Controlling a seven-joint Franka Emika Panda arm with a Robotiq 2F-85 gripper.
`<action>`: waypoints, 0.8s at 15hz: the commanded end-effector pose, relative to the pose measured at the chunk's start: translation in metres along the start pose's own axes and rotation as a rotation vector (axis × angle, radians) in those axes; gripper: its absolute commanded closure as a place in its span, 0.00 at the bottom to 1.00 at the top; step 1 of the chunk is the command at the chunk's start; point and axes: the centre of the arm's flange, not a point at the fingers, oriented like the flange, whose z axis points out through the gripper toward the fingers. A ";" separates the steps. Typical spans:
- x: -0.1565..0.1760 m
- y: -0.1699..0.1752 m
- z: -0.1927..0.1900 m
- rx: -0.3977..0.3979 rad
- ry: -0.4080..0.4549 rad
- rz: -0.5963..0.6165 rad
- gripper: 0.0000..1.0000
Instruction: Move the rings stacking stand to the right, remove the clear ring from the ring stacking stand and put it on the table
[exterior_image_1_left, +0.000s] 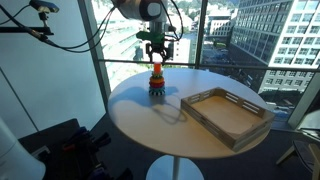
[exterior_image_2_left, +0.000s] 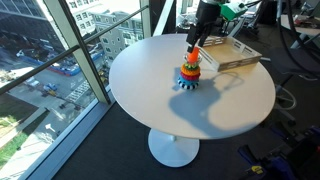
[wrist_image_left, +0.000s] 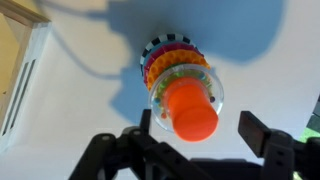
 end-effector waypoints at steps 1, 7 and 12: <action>0.017 -0.003 -0.001 0.004 0.017 -0.007 0.43; 0.016 -0.002 -0.007 0.006 0.003 -0.006 0.79; 0.005 0.005 -0.017 -0.001 -0.013 0.016 0.79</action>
